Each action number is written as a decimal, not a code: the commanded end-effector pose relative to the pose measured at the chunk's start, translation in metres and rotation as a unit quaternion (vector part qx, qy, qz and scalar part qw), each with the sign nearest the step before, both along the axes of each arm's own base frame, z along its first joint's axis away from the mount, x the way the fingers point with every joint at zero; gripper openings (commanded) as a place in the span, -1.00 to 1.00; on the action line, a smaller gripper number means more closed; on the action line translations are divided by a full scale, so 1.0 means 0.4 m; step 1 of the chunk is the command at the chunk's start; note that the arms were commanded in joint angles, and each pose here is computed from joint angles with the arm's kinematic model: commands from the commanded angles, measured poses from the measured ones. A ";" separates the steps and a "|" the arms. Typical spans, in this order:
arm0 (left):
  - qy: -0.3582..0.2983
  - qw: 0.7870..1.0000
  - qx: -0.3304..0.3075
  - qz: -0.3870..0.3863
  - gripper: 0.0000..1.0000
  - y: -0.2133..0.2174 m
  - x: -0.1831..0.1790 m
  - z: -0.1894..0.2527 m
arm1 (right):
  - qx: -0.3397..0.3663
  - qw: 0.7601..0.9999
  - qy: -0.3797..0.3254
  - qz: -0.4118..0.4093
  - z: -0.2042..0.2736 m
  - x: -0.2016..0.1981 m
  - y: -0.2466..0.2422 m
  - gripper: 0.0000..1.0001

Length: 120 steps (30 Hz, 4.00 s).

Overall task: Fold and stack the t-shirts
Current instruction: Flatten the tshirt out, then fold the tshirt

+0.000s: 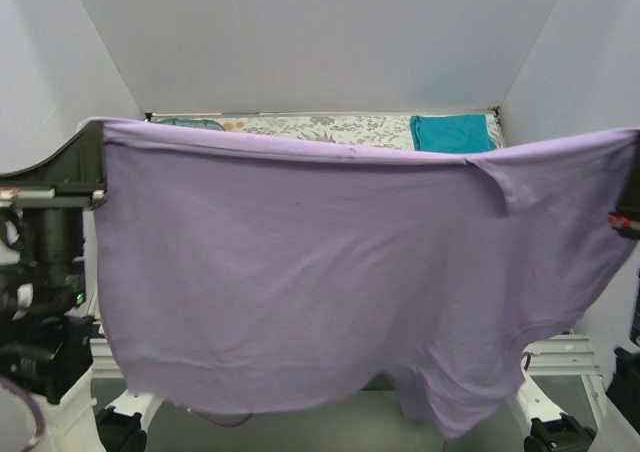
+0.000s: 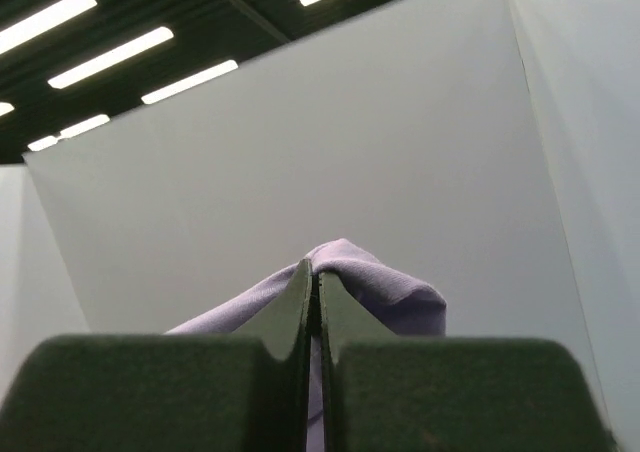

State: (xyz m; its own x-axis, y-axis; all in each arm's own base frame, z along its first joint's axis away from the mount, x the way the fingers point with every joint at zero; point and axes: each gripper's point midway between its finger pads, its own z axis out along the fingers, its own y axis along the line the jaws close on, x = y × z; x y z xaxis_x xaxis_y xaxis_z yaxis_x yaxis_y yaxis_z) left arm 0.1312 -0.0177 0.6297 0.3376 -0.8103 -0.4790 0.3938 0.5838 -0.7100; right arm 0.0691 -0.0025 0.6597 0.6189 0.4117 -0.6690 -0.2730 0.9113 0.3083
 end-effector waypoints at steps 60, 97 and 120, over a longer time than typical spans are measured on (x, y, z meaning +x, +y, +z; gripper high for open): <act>0.629 0.753 0.181 0.068 -1.00 -0.043 0.708 -1.228 | -0.072 0.632 0.770 0.043 -1.343 0.484 0.170 -0.97; 0.697 0.694 0.163 0.082 -0.24 -0.013 0.567 -1.324 | -0.017 0.581 0.809 0.088 -1.487 0.220 0.211 0.49; 0.629 0.755 0.179 -0.051 0.34 -0.190 0.649 -1.341 | -0.095 0.626 0.771 0.073 -1.507 0.576 0.241 0.97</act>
State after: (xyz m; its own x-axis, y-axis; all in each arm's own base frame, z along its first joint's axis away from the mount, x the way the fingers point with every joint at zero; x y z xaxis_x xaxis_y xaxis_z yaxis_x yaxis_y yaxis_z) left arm 0.3852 -0.0967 0.1048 -0.6269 -0.5585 -0.5432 -0.4036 0.8292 -0.3867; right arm 0.2569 0.0927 0.0530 -0.8987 0.2195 -0.3797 0.1567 0.9693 0.1896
